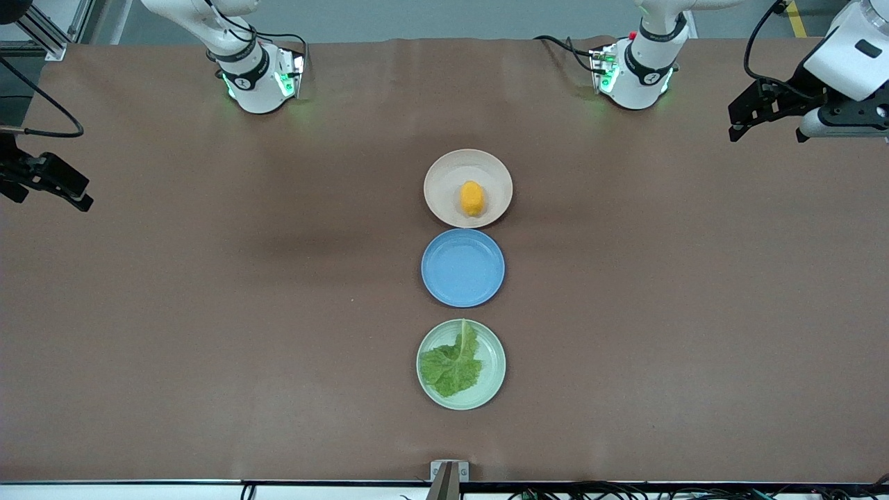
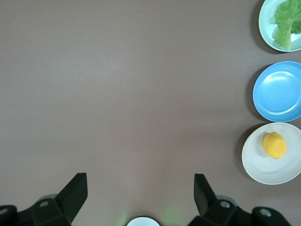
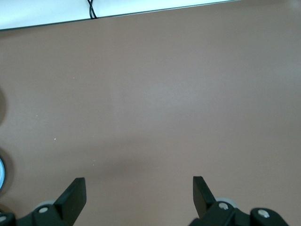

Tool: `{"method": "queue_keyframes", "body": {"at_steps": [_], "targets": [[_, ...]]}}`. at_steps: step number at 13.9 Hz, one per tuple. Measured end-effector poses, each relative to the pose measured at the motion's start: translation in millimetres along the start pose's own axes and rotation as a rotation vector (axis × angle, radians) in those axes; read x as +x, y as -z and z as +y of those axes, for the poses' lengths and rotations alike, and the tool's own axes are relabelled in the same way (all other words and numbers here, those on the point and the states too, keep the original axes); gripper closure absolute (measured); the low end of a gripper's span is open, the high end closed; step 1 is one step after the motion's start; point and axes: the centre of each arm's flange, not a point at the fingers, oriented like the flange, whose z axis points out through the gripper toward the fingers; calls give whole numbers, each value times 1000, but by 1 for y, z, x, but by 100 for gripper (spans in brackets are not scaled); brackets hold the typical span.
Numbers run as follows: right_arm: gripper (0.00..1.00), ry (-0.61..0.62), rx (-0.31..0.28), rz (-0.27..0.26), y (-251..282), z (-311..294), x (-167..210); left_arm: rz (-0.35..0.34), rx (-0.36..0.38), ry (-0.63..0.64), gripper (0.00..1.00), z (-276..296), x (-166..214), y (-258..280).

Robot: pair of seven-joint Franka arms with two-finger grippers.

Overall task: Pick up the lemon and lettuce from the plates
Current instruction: 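Reach the right gripper to the lemon while the left gripper reaches the lettuce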

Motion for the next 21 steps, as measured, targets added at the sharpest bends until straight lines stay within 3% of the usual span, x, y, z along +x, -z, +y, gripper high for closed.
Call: {"method": "queue_keyframes", "body": {"at_steps": [8, 11, 15, 18, 21], "targets": [[0, 0, 0, -3, -1, 0, 0, -19, -6, -7, 0, 2, 17, -11], [0, 3, 0, -4, -2, -2, 0, -47, -21, -68, 0, 36, 59, -60], [0, 32, 7, -25, -6, -20, -5, -1, -68, -164, 0, 143, 116, -162], [0, 5, 33, -67, -6, -108, -32, 50, -115, -208, 0, 214, 143, -229], [0, -26, 45, -87, -10, -282, -125, 167, -191, -231, 0, 277, 175, -296]]}}
